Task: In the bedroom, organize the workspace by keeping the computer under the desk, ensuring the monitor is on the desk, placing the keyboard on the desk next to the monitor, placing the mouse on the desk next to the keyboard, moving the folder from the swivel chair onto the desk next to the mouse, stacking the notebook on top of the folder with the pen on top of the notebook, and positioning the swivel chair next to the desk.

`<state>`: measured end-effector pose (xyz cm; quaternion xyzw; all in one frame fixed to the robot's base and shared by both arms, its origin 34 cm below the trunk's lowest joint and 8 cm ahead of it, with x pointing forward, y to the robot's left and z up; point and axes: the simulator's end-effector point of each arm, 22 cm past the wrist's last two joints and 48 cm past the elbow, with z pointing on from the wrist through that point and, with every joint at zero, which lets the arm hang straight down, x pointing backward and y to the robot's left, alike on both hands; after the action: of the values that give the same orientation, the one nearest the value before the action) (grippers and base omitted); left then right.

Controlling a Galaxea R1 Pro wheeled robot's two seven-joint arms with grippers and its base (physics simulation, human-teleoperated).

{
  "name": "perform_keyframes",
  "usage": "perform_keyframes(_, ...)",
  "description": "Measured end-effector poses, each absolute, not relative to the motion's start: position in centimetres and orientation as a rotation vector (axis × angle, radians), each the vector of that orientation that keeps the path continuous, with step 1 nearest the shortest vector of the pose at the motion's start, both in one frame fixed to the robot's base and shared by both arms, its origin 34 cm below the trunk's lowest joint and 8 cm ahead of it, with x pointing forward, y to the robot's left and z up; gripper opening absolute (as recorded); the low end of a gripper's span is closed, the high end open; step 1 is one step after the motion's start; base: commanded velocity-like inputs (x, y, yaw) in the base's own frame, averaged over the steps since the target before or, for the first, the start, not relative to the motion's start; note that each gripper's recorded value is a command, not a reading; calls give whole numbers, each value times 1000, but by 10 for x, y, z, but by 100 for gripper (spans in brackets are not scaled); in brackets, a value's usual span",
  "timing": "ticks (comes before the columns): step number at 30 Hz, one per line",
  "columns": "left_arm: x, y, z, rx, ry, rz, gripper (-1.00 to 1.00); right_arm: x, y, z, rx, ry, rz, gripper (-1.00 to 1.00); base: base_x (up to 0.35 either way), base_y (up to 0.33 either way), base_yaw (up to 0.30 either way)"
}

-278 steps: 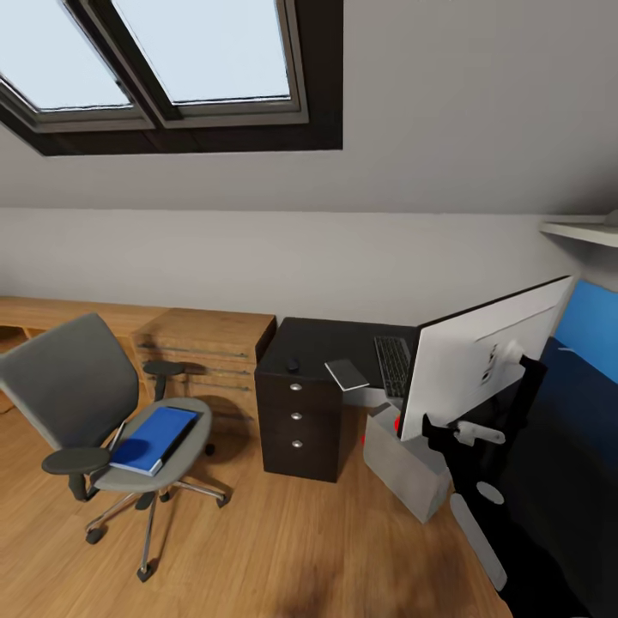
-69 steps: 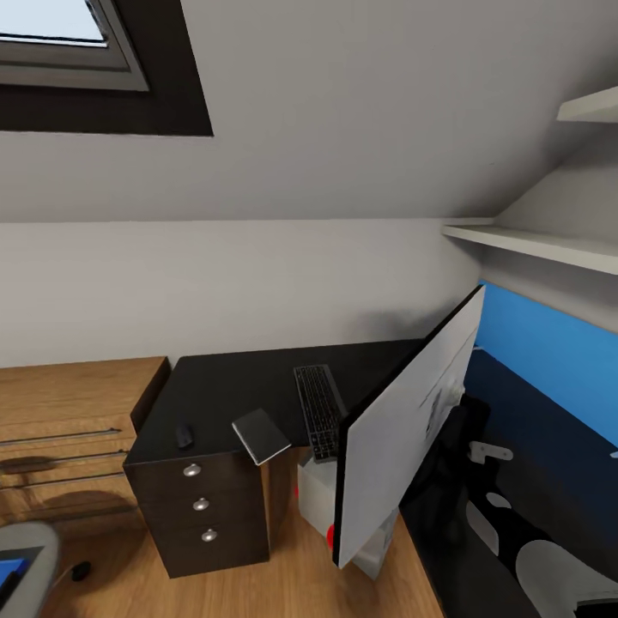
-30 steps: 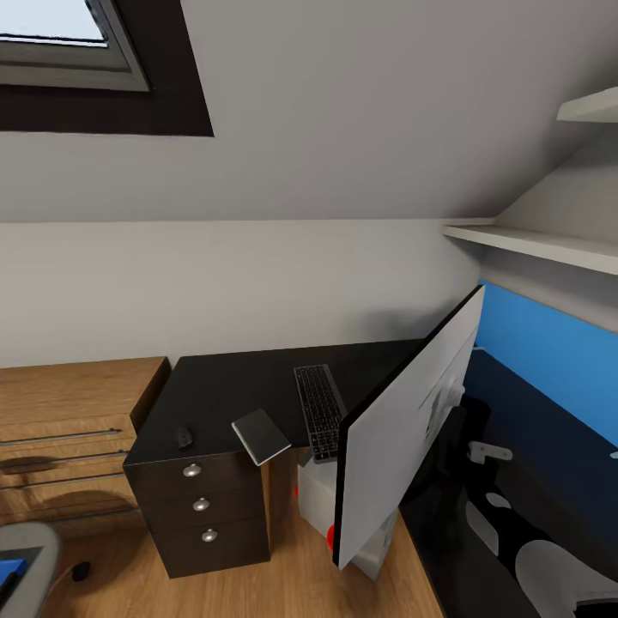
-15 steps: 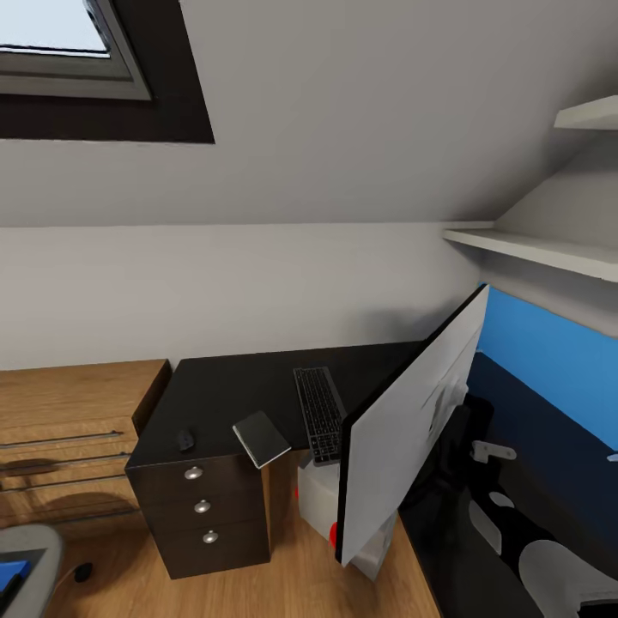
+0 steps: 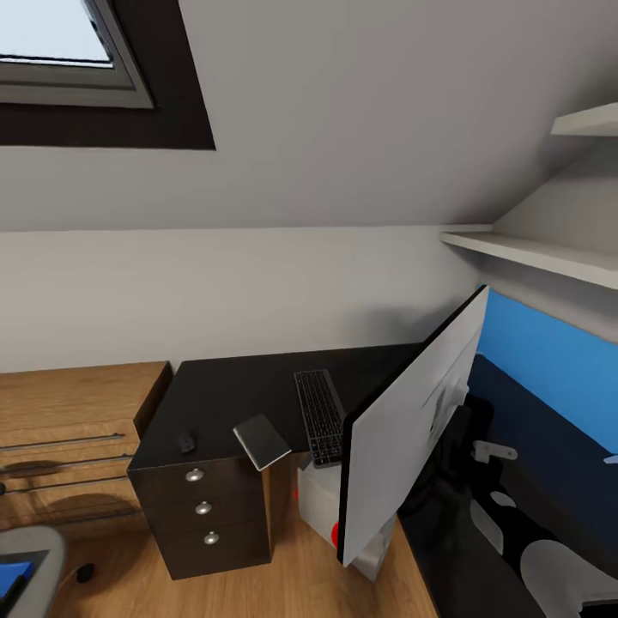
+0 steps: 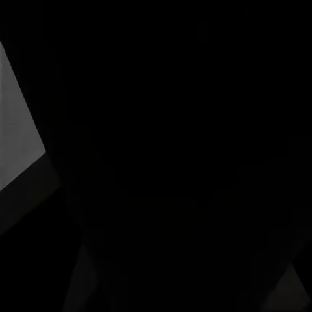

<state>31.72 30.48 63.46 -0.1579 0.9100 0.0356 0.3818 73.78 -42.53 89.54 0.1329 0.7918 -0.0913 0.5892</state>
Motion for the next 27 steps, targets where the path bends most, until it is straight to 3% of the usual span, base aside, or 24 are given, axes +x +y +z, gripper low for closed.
perform_keyframes(27, 309, 305, 659, -402, 2324, 90, 100, 741, -416, 927, 302, 1894, -182, -100, 0, 0, 0)
